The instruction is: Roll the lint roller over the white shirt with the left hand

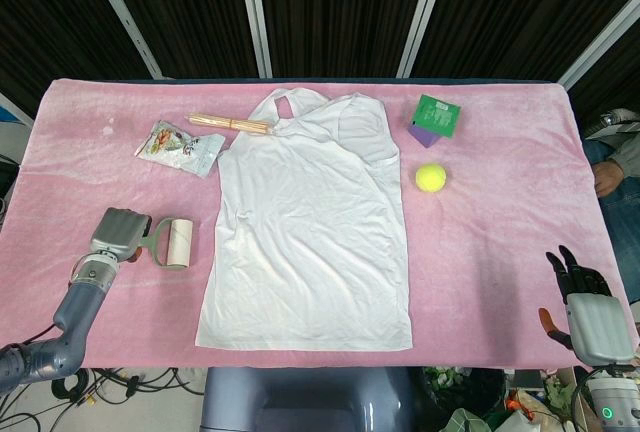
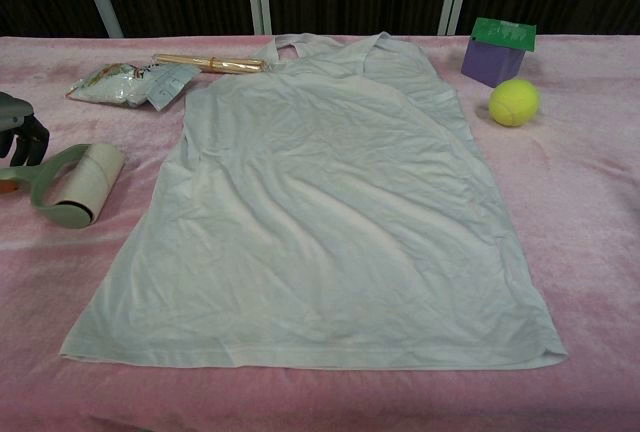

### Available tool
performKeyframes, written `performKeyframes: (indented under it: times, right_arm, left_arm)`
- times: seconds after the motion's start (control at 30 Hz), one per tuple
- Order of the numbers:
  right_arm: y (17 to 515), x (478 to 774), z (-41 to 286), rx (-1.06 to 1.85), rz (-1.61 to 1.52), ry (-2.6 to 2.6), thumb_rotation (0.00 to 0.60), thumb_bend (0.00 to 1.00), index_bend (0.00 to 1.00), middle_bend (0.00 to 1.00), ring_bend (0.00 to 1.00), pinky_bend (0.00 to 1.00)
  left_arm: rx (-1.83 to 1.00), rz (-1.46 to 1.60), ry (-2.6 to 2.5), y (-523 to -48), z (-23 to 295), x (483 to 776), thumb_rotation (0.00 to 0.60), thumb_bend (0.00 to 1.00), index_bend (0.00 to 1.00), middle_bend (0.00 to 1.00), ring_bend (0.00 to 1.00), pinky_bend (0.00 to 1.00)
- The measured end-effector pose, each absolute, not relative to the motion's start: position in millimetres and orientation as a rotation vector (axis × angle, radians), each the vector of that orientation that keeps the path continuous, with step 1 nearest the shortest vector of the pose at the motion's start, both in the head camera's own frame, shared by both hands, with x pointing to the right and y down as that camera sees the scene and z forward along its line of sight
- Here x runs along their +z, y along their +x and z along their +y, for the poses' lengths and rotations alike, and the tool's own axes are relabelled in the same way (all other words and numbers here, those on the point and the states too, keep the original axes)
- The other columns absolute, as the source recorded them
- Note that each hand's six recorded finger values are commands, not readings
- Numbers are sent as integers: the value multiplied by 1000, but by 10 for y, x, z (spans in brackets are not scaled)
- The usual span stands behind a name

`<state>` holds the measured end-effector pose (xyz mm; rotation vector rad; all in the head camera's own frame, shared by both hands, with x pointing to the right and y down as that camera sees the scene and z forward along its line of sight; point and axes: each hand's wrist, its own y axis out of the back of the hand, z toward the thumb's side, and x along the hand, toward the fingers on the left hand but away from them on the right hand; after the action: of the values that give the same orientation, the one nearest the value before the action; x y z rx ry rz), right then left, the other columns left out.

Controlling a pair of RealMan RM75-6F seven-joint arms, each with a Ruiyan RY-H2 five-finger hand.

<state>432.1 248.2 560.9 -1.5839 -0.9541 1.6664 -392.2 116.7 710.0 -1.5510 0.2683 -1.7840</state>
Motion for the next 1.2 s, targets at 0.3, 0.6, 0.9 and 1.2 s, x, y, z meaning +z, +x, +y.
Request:
performKeyframes:
  times: [0.3, 0.6, 0.9, 1.2]
  right_arm:
    - [4319, 5606, 2483, 1665, -956, -1585, 600, 284, 25, 1, 166, 151]
    - [4324, 5608, 2481, 1668, -958, -1583, 600, 284, 24, 1, 166, 150]
    - [4321, 5609, 2483, 1668, -957, -1584, 600, 284, 24, 1, 166, 151]
    - [4323, 5607, 2482, 1668, -958, -1583, 600, 284, 24, 1, 166, 151]
  left_arm:
    - [-1785, 273, -1557, -3928, 1177, 7107, 600, 360, 532, 548, 395, 556]
    - [-1795, 277, -1562, -3968, 1182, 7119, 600, 360, 534, 550, 397, 557]
    - [-1789, 284, -1564, -3967, 1179, 7114, 600, 360, 537, 553, 398, 558]
    - [-1779, 297, -1568, -3961, 1174, 7107, 600, 381, 548, 563, 407, 564]
